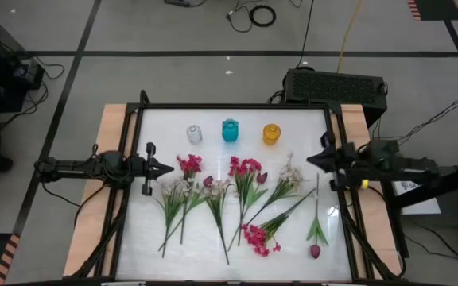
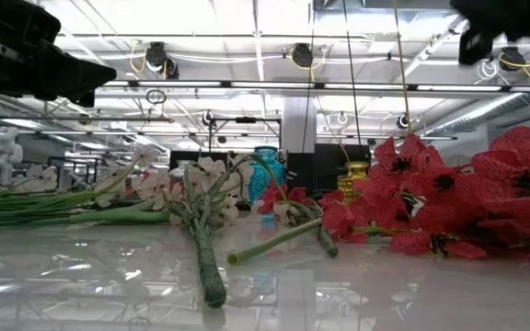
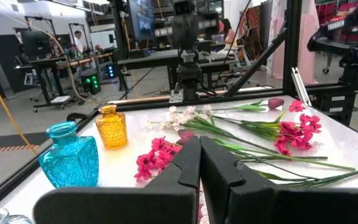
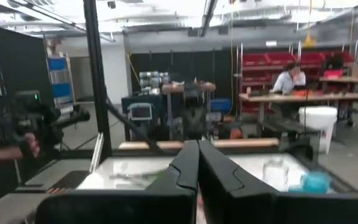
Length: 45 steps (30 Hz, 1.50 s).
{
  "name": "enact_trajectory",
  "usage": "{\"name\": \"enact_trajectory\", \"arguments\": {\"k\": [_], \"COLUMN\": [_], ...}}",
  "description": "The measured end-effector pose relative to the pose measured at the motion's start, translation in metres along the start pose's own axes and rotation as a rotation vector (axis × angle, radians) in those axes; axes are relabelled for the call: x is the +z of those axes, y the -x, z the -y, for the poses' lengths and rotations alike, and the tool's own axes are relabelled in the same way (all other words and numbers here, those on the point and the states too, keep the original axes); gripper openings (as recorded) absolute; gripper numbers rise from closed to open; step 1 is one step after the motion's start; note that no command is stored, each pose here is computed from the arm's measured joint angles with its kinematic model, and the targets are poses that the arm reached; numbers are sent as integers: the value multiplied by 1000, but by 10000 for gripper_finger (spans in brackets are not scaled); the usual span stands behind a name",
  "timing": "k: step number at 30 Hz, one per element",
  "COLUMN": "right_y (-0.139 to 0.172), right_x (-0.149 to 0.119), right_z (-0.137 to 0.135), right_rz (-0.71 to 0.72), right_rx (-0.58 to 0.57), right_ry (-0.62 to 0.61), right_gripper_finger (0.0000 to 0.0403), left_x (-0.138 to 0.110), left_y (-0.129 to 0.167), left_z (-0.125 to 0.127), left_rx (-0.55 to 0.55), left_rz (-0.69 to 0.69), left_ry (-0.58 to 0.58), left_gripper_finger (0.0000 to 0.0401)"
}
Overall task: Sort flowers into vase by color
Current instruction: Put the right white flowers into the transparent vase
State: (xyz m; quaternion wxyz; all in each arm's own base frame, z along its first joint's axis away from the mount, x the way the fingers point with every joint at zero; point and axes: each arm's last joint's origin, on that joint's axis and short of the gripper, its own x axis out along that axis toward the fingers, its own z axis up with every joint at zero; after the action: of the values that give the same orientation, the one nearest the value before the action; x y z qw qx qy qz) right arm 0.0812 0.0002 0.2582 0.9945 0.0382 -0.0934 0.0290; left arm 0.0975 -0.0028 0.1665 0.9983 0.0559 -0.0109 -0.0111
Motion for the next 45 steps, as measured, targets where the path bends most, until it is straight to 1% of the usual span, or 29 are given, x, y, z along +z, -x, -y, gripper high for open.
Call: {"name": "enact_trajectory", "arguments": {"k": [2, 4, 9, 12, 15, 17, 20, 22, 25, 29, 32, 36, 38, 39, 41, 45], "right_y": [-3, -10, -43, -71, -98, -114, -131, -139, -149, -152, -152, -149, -148, -147, -146, -146], "right_x": [29, 58, 125, 153, 161, 158, 145, 134, 113, 88, 68, 45, 37, 34, 29, 27], "right_z": [-2, -3, -3, -3, -2, -1, 1, 1, -2, -10, -14, -16, -15, -15, -14, -14], "right_rz": [-4, -35, -141, -220, -260, -282, -332, -369, -437, -496, -527, -569, -597, -607, -623, -628], "right_rx": [-16, -56, -171, -171, -169, -172, -184, -201, -192, -201, -212, -190, -179, -177, -173, -172], "right_ry": [12, 13, -10, 20, 27, 25, 2, -16, -41, -33, -12, 31, 77, 89, 103, 106], "right_gripper_finger": [0, 0, 0, 0, 0, 0, 0, 0, 0, 0, 0, 0, 0, 0, 0, 0], "left_x": [0, 0, 0, 0, 0, 0, 0, 0, 0, 0, 0, 3, 11, 14, 20, 53], "left_y": [0, 0, 0, 0, 0, 0, 0, 0, 0, 0, 0, 0, 1, 1, 2, 8], "left_z": [0, 0, 0, 0, 0, 0, 0, 0, 0, 0, -1, -2, -3, -3, -4, -9], "left_rx": [0, 0, 0, 0, 1, 4, 11, 11, 12, 13, 18, 61, 66, 66, 79, 130], "left_rz": [0, 0, 0, 2, 3, 2, 3, 2, 3, 3, 3, 26, 102, 117, 99, 117], "left_ry": [0, 0, 0, 0, 0, 0, 0, 0, 0, 2, 27, 34, 57, 58, 59, 70], "left_gripper_finger": [9, 9, 9, 9, 9, 9, 9, 9, 9, 9, 9, 9, 9, 9, 9, 9]}}
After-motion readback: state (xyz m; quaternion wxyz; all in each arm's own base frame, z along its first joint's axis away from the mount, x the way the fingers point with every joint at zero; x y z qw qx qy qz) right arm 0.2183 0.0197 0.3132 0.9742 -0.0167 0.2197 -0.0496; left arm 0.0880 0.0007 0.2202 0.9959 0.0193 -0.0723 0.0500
